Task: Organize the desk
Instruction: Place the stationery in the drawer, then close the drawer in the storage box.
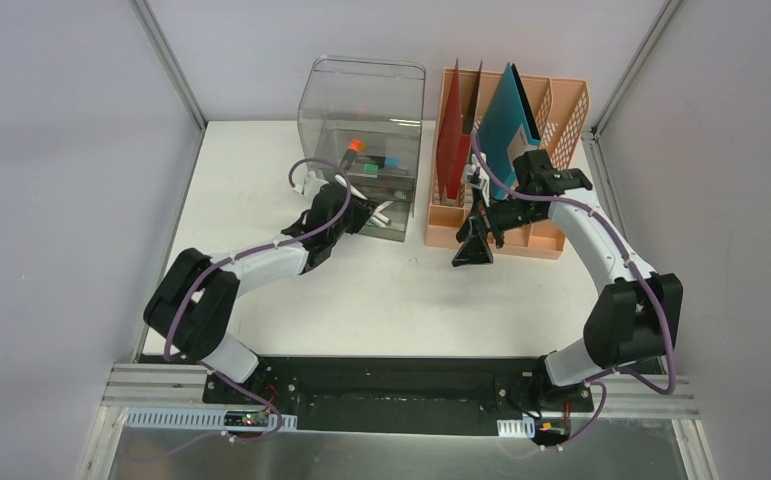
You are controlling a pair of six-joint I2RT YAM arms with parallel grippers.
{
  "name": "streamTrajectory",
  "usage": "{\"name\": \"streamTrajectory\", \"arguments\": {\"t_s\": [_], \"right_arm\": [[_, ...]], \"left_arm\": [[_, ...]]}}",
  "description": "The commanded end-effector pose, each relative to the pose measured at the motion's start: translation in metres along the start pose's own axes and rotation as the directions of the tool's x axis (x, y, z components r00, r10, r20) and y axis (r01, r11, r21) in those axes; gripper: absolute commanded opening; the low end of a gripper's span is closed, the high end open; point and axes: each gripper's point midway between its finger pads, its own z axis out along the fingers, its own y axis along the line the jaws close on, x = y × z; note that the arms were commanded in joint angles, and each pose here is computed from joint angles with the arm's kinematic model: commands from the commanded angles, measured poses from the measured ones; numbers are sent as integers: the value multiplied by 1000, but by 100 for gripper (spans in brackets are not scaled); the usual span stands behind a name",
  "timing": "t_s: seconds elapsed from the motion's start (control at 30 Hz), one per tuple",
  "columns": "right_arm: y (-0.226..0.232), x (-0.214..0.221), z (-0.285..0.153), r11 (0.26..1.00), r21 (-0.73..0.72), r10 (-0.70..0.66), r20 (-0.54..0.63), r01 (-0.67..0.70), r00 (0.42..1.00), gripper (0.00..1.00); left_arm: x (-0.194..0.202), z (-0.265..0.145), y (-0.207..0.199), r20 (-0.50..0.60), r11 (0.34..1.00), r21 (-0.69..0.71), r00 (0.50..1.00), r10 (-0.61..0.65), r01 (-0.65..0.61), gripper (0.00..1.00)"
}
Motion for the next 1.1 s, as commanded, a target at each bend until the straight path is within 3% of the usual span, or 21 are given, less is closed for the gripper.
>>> {"name": "streamTrajectory", "arguments": {"t_s": [0.0,0.2,0.33,0.6,0.77,0.87,1.07], "right_arm": [[6,-11,-5,997,24,-78,30,77,996,100],[5,-9,-5,997,24,-77,26,76,997,100],[5,-9,-5,996,29,-80,24,79,997,100],[3,-8,-5,996,34,-82,19,82,996,100],[3,-7,-5,996,37,-84,16,83,996,100],[2,-7,-5,996,39,-85,14,84,996,100],[2,-6,-5,995,41,-86,12,86,996,100]], "left_arm": [[6,12,-21,-63,997,28,996,-69,71,6],[6,24,-22,-69,996,22,994,-87,88,29],[6,26,-24,-78,995,33,992,-96,98,39],[2,10,-28,-83,994,70,994,-74,80,43],[0,-12,-40,-95,983,185,995,1,16,47],[-1,-30,-52,-70,941,336,996,62,-35,50],[-12,-58,-55,42,840,538,998,51,-66,53]]}}
